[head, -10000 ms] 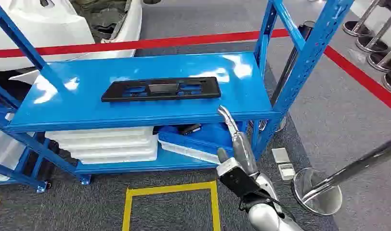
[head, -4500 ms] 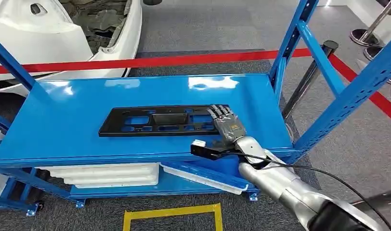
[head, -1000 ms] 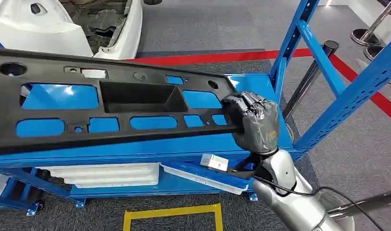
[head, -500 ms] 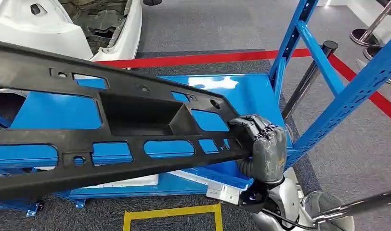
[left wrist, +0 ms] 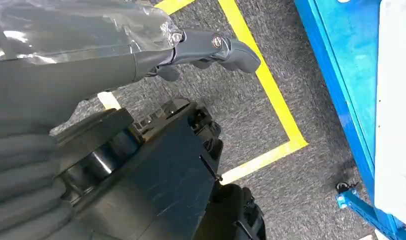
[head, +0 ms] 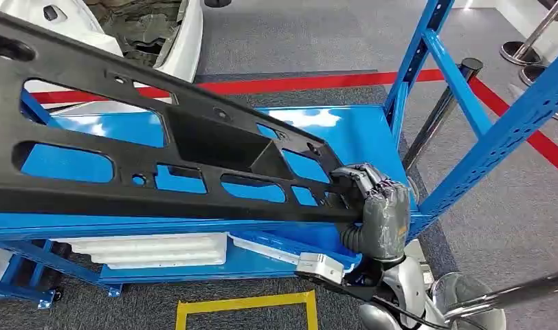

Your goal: Take the parts from the cabinet and place them on the table.

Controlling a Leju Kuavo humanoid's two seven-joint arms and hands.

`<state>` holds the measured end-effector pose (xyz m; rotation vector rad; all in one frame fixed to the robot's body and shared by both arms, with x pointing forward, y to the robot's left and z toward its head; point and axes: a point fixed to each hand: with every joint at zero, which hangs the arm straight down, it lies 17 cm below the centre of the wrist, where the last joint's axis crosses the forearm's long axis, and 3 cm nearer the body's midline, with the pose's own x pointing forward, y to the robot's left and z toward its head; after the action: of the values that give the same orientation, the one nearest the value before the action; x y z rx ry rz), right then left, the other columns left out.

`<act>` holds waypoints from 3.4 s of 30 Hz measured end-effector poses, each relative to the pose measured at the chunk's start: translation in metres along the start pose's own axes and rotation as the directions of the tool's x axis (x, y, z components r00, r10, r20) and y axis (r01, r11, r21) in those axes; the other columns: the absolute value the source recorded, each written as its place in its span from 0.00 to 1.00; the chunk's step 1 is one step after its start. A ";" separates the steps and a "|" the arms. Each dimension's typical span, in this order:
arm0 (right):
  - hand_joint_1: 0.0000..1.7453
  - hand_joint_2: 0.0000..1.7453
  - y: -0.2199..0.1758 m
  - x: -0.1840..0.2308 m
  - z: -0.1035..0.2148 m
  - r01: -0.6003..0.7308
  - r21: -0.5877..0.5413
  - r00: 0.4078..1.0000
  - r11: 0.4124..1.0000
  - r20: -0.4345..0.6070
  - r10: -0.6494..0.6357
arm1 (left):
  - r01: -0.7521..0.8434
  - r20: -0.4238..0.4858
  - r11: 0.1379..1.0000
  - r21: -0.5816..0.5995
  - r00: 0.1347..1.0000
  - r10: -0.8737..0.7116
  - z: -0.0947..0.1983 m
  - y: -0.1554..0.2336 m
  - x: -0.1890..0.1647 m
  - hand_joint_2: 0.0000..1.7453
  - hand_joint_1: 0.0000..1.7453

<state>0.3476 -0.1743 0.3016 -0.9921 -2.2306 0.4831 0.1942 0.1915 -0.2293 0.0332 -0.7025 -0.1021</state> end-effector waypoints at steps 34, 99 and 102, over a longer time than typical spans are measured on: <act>1.00 1.00 0.011 -0.013 0.005 0.005 0.028 0.999 1.000 -0.053 -0.004 | 0.007 -0.022 0.998 0.058 1.000 -0.006 -0.001 0.010 -0.004 1.00 0.00; 1.00 1.00 0.024 -0.021 0.006 0.006 0.068 0.996 0.998 -0.086 0.000 | 0.008 -0.017 0.999 0.049 1.000 -0.007 -0.001 0.001 -0.001 1.00 0.00; 1.00 1.00 0.025 -0.022 0.006 0.004 0.073 0.996 0.997 -0.089 0.002 | 0.008 -0.012 0.999 0.045 1.000 -0.007 -0.002 0.001 0.002 1.00 0.00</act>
<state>0.3674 -0.1751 0.2746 -0.9560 -2.1190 0.5062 0.1970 0.1919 -0.2296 0.0792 -0.6925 -0.0932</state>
